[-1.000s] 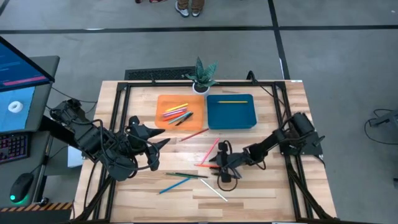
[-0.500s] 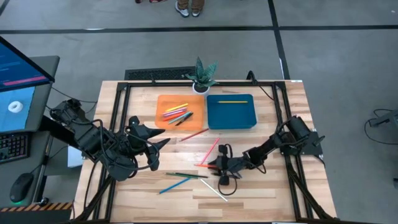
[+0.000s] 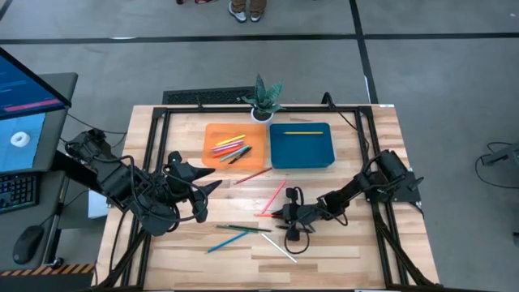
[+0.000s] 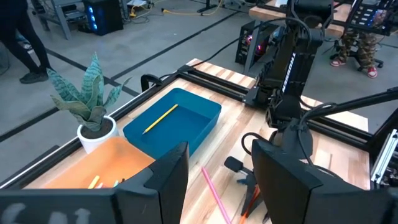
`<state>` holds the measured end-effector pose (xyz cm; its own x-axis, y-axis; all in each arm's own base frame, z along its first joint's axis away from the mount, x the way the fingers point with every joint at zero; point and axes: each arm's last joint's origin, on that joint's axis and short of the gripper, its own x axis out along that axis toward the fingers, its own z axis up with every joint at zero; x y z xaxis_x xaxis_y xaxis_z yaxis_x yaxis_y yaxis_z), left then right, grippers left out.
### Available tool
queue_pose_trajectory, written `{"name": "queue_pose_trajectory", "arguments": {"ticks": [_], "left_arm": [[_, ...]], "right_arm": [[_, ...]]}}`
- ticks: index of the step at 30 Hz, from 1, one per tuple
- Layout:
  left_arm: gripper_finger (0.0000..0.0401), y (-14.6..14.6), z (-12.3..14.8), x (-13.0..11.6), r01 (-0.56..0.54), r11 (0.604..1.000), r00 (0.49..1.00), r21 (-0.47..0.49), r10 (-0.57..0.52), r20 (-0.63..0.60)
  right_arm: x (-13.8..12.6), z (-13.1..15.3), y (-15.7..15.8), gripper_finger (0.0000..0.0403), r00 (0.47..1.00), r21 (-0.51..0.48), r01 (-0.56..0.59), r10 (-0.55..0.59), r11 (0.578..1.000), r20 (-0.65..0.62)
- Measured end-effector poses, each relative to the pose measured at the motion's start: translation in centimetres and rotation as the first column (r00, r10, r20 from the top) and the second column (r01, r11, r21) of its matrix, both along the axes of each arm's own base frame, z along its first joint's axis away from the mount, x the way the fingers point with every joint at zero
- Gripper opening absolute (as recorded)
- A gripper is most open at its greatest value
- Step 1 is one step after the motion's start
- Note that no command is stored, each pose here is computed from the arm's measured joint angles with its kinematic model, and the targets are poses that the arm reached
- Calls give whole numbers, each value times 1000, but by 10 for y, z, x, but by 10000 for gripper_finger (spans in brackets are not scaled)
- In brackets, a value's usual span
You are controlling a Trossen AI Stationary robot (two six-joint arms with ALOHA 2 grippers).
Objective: Sort pens & pencils
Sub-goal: Put the orange pencil into the blue bin
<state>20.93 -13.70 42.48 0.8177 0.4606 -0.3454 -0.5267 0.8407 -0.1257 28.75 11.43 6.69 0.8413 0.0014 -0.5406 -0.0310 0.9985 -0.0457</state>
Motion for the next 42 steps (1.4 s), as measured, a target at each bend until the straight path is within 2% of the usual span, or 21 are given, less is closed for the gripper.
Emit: {"name": "queue_pose_trajectory", "arguments": {"ticks": [3, 10, 16, 23, 29, 33, 38, 40, 42], "left_arm": [[167, 0, 0, 0, 0, 1000, 1000, 0, 0, 1], [167, 0, 0, 0, 0, 1000, 1000, -1, 0, 2], [167, 0, 0, 0, 0, 1000, 1000, -1, 0, 3], [167, 0, 0, 0, 5, 1000, 1000, 13, -5, -4], [167, 0, 0, 0, 8, 1000, 1000, 21, -8, -9], [167, 0, 0, 0, 9, 1000, 1000, 21, -8, -9], [167, 0, 0, 0, 8, 1000, 1000, 21, -8, -9], [167, 0, 0, 0, 8, 1000, 1000, 22, -8, -9], [167, 0, 0, 0, 9, 1000, 1000, 22, -9, -9]], "right_arm": [[-1, 12, -1, 25, 1000, 18, 10, -10, 1000, 20], [-3, 66, 1, 24, 985, 147, 15, -40, 989, 171], [-16, 138, -4, 29, 912, 296, -32, -93, 955, 399], [-52, 212, -20, 31, 767, 392, -128, -160, 911, 622], [-86, 260, -35, 32, 574, 444, -240, -242, 863, 782], [-106, 282, -44, 33, 447, 454, -310, -294, 835, 845], [-123, 297, -51, 35, 322, 438, -394, -325, 808, 889], [-127, 301, -52, 34, 287, 430, -415, -333, 802, 898], [-129, 302, -53, 33, 278, 422, -425, -329, 801, 903]]}}
